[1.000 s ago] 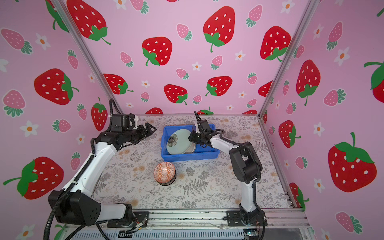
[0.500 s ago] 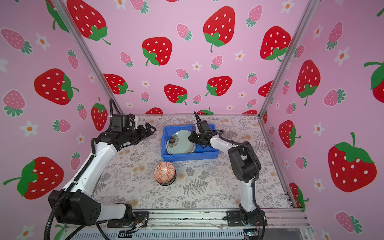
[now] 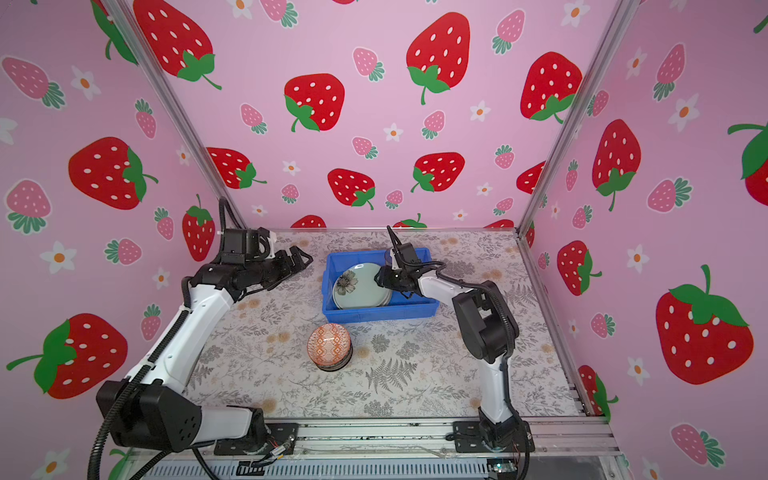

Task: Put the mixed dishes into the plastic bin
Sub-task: 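Open both grippers and raise them away from the bin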

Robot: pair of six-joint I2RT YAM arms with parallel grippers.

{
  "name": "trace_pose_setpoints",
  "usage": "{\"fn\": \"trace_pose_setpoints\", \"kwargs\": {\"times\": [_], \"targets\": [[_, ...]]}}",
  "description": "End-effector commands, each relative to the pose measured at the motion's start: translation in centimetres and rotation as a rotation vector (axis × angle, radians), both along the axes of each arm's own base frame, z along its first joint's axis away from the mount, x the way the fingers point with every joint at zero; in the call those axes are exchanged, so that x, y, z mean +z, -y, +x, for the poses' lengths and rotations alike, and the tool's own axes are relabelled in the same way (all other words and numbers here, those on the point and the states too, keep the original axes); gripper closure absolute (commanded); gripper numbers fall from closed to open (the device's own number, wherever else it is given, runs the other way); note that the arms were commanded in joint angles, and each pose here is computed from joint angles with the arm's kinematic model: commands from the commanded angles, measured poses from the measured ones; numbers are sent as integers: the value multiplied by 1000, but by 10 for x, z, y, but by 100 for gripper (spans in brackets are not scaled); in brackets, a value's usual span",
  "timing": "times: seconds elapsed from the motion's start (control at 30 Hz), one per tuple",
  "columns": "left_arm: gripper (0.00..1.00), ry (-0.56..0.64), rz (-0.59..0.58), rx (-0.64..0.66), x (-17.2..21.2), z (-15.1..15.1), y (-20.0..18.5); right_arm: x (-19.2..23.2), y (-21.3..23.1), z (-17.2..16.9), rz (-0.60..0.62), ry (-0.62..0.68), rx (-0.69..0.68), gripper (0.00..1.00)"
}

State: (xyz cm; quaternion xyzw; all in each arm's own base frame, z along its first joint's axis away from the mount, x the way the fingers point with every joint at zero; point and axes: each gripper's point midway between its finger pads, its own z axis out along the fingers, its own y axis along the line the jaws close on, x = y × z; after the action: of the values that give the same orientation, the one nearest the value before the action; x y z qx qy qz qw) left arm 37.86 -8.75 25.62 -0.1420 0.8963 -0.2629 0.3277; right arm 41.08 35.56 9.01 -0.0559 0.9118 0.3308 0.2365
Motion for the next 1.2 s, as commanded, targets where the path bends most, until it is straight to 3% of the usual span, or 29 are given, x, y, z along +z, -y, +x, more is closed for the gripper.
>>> {"fn": "trace_pose_setpoints", "kwargs": {"times": [0.0, 0.73, 1.17], "targets": [[1, 8, -3, -17, 0, 1, 1, 1, -6, 0, 2, 28, 22, 49], [1, 2, 1, -15, -2, 2, 0, 2, 6, 4, -77, 74, 5, 35], [1, -3, 32, 12, -4, 1, -7, 60, 24, 8, -104, 221, -38, 30]]}}
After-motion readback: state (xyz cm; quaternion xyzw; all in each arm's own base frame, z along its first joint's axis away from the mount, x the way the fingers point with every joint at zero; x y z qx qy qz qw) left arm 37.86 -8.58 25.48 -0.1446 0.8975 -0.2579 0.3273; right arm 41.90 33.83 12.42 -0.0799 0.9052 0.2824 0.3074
